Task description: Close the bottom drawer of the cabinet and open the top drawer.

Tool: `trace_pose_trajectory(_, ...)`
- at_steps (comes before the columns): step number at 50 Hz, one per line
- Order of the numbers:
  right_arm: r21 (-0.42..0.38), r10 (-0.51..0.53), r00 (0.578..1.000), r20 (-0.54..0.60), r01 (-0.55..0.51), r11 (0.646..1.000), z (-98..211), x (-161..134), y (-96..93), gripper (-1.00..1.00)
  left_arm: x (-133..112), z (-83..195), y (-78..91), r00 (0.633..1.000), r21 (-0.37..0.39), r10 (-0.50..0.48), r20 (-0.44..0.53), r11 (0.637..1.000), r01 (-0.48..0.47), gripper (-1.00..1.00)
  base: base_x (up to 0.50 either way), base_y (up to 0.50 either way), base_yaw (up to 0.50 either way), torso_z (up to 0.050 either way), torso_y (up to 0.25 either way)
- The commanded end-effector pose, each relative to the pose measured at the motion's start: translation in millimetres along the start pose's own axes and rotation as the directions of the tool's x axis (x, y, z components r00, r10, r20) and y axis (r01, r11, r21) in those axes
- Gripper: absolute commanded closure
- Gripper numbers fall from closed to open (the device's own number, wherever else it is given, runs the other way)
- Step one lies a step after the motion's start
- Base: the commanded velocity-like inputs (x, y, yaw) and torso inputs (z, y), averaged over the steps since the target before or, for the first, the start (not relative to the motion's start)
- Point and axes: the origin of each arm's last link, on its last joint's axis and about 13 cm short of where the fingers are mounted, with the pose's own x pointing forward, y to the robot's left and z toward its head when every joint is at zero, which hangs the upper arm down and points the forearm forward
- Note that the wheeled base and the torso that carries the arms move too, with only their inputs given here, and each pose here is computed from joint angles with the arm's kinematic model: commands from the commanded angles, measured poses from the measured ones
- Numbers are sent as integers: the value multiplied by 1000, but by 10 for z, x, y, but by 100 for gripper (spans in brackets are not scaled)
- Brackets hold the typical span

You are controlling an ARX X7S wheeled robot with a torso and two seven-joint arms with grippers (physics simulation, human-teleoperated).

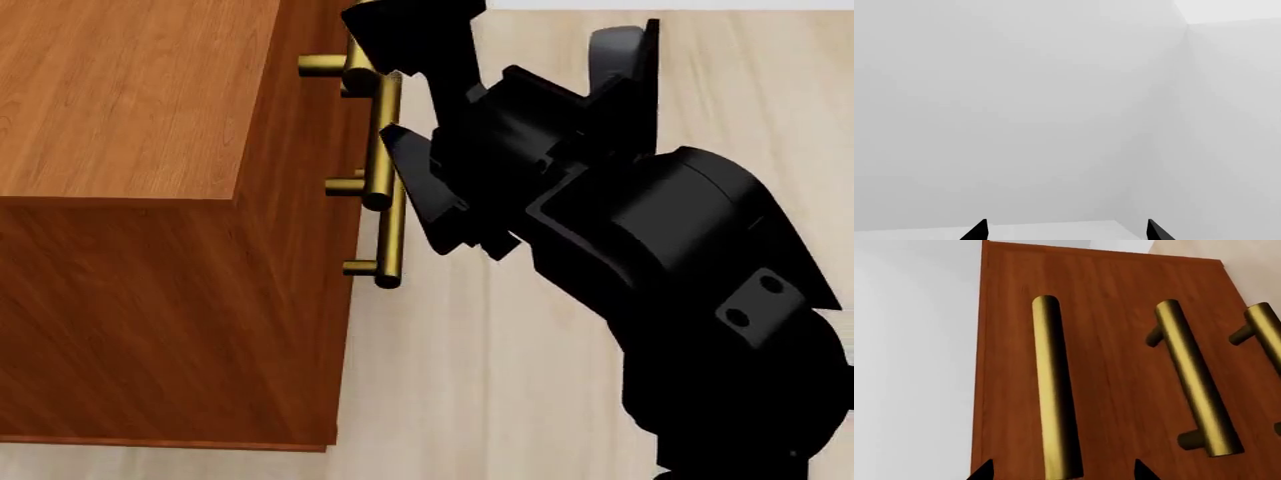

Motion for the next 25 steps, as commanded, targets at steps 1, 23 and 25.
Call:
trace_pose_trajectory(1,-10,1,1000,-11,-1,1000,-16,23,24,-100,0,-8,2,1000,2,-3,-1,1000,3,-100,0,0,0,0,0)
trace_pose_trajectory(23,-27,-7,1000,-7,7,1000,-19,16,25,100,1,-2,-4,1000,3,-2,1,1000,2,-100,0,0,1,0,0)
trace_pose_trajectory(25,-26,-8,1000,-4,8,1000,-16,12,24,100,1,3,-7,1000,4,-3,2,1000,3,-100,0,0,0,0,0)
